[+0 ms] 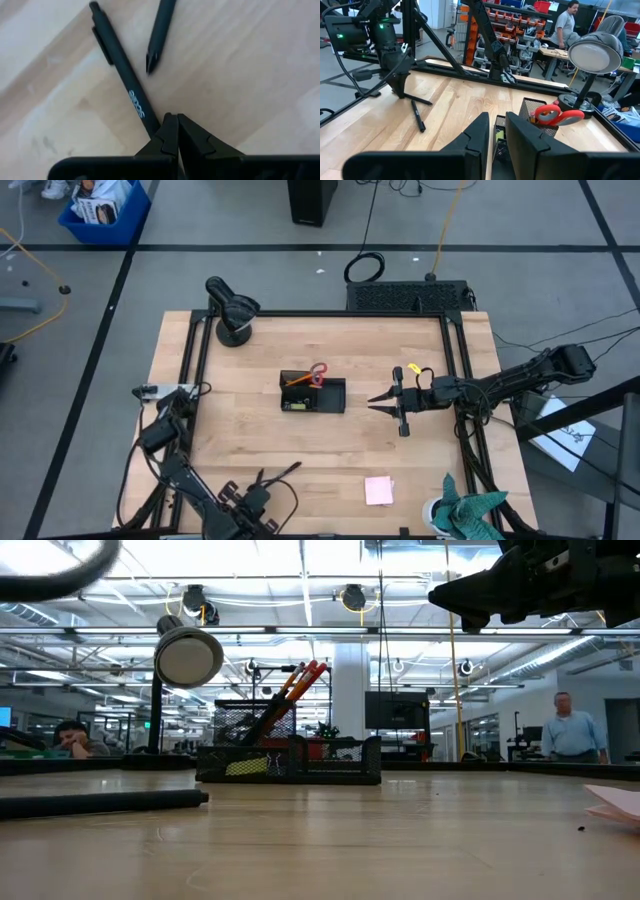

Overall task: Pick and place office supplies into organizer
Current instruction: Put the black pen into the black desk organizer

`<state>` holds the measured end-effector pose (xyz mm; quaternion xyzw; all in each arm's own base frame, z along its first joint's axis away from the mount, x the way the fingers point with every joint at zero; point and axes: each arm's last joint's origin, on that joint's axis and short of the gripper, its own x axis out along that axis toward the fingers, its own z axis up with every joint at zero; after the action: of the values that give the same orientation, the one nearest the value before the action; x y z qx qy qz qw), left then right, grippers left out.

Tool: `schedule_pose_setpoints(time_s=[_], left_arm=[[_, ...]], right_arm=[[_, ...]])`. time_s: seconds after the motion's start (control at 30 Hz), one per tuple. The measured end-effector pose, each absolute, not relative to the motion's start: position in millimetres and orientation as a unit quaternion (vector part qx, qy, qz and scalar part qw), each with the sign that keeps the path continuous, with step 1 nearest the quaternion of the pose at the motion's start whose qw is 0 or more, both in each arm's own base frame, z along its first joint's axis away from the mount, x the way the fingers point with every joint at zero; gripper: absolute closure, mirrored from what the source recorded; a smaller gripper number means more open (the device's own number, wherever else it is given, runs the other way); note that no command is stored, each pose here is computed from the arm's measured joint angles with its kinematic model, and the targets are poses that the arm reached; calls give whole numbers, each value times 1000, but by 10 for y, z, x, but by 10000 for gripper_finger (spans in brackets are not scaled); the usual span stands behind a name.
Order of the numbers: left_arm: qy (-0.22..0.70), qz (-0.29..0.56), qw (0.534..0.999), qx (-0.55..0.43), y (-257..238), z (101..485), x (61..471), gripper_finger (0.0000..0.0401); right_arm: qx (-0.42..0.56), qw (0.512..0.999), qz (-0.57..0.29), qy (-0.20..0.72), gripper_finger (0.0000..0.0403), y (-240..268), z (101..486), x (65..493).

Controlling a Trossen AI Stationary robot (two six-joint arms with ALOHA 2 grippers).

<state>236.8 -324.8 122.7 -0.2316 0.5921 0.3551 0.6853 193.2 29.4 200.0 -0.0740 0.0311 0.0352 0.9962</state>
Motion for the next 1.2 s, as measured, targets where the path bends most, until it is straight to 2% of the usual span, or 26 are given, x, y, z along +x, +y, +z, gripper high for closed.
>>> schedule_pose_setpoints(time_s=[0.43,0.83,0.9,1.03,1.2], left_arm=[[614,375,648,-250,-3354,1240,2179,391],[611,430,621,-238,-3329,1260,2046,391],[609,428,626,-232,-3324,1259,2045,391],[602,383,664,-222,-3321,1278,2130,391],[599,344,685,-232,-3254,1473,2410,391]], right_arm=[[-75,996,35,31,344,293,2000,1932],[-75,996,35,31,344,294,2000,1932],[-75,996,35,31,344,294,2001,1932],[-75,996,35,31,344,293,2001,1932],[-75,996,33,30,344,291,2002,1933]])
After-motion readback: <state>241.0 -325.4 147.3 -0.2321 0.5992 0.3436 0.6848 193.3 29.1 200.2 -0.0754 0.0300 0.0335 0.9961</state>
